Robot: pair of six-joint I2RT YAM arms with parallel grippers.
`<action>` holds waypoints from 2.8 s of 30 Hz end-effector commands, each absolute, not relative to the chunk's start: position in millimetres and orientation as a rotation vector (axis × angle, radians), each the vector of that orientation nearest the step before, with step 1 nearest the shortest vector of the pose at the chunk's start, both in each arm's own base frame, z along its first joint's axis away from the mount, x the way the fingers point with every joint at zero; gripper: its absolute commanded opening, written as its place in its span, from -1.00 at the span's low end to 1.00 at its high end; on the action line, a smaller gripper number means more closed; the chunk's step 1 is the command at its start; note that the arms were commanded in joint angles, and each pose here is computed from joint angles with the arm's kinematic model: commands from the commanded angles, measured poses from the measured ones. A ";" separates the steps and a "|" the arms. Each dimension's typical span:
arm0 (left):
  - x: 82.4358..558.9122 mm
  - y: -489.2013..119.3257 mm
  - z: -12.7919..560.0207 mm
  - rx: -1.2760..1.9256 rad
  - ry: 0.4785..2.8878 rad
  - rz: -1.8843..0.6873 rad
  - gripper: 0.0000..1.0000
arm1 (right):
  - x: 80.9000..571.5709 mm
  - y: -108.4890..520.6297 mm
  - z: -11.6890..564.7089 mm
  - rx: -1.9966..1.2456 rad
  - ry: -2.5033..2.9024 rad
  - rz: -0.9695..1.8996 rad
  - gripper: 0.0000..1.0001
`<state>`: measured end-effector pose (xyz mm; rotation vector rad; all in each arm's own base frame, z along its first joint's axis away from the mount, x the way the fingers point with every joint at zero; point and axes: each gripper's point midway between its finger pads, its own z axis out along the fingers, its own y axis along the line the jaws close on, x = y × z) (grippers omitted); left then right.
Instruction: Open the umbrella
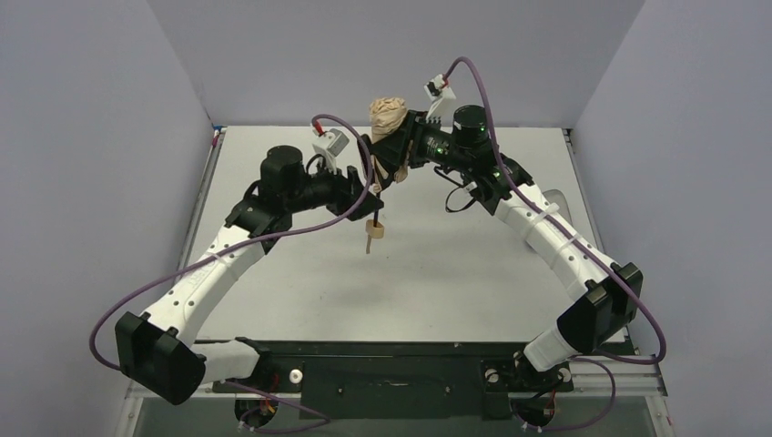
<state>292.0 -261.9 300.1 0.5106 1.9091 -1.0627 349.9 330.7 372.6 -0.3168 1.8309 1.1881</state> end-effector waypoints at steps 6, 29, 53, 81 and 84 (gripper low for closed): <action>285.9 -276.9 266.9 0.548 1.960 -1.002 -0.18 | 342.1 321.6 443.7 -0.293 1.611 1.230 -1.00; 205.0 -263.9 160.0 0.808 2.165 -0.988 -0.32 | 384.7 280.5 503.0 -0.204 1.445 1.166 -1.00; 237.8 -228.0 308.3 0.566 1.775 -1.220 0.74 | 346.8 298.2 469.9 -0.485 1.451 1.218 -1.00; 264.9 -238.0 449.3 0.562 1.436 -1.284 0.96 | 250.4 351.0 405.2 -1.165 1.459 0.993 -1.00; 273.5 -238.1 439.4 0.514 1.493 -1.245 0.99 | 245.6 352.5 407.1 -1.190 1.442 0.964 -1.00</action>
